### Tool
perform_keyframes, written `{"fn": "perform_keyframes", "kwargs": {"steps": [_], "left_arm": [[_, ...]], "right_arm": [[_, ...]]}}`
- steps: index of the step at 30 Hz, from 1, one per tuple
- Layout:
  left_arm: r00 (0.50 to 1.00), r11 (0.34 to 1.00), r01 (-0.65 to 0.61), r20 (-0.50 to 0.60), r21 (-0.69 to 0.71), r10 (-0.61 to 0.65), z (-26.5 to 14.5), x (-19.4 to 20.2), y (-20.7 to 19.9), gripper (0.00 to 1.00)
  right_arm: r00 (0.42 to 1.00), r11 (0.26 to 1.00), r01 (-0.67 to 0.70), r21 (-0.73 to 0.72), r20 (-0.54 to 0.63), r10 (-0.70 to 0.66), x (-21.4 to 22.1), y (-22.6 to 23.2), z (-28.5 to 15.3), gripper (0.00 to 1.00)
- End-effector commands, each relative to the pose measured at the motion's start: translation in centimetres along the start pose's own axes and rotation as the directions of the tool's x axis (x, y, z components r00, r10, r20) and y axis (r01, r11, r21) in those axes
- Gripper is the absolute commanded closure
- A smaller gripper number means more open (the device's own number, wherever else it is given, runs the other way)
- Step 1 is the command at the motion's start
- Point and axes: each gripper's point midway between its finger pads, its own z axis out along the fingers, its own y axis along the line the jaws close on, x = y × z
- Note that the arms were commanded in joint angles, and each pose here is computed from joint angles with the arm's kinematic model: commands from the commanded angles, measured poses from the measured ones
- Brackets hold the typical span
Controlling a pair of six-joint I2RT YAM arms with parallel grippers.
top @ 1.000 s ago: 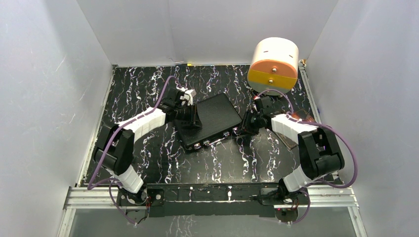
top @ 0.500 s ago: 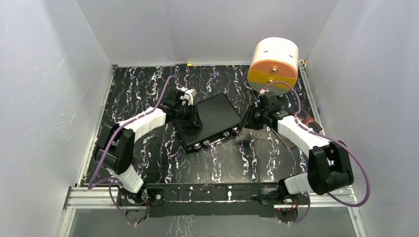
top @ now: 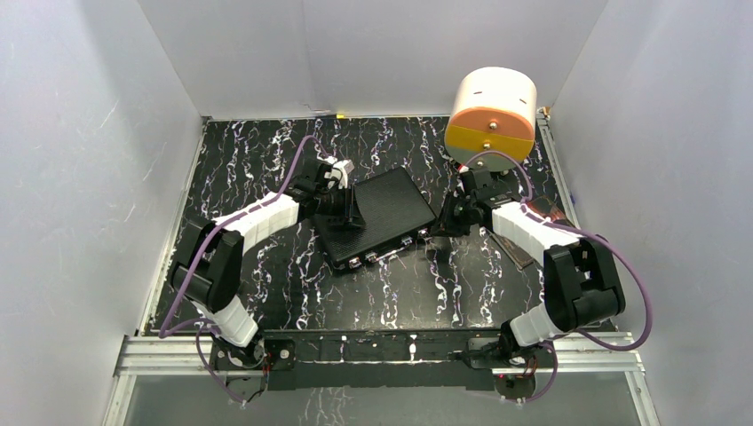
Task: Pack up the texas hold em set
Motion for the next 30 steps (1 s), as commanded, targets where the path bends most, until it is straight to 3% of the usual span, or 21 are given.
{"fn": "perform_keyframes", "kwargs": {"steps": [1, 7, 15, 22, 27, 30], "left_arm": [[0.962, 0.978, 0.055, -0.251, -0.203, -0.106, 0.8, 8.2, 5.3, 0.78], [0.960, 0.977, 0.057, -0.259, -0.205, -0.110, 1.0, 8.4, 5.4, 0.79], [0.958, 0.977, 0.057, -0.264, -0.207, -0.112, 1.1, 8.5, 5.5, 0.80], [0.958, 0.978, 0.054, -0.264, -0.201, -0.108, 1.2, 8.4, 5.4, 0.81], [0.971, 0.978, 0.036, -0.225, -0.205, -0.083, 0.4, 7.2, 5.0, 0.82], [0.984, 0.976, 0.021, -0.169, -0.217, -0.059, -1.1, 5.9, 4.3, 0.76]], "right_arm": [[1.000, 0.999, 0.017, -0.032, -0.021, -0.017, 0.4, 0.3, 0.3, 0.84], [0.998, 1.000, 0.009, 0.012, -0.058, -0.008, 1.7, -1.0, 0.9, 1.00], [0.993, 0.999, 0.000, 0.045, -0.116, 0.005, 3.9, -2.9, 2.4, 1.00], [1.000, 1.000, 0.026, -0.003, 0.003, -0.026, 0.8, -1.3, 2.7, 1.00], [0.994, 0.997, 0.053, -0.056, 0.094, -0.048, -1.2, 1.0, 0.2, 1.00], [0.993, 0.994, 0.079, -0.079, 0.099, -0.071, -0.5, 2.2, -1.0, 0.90]]}}
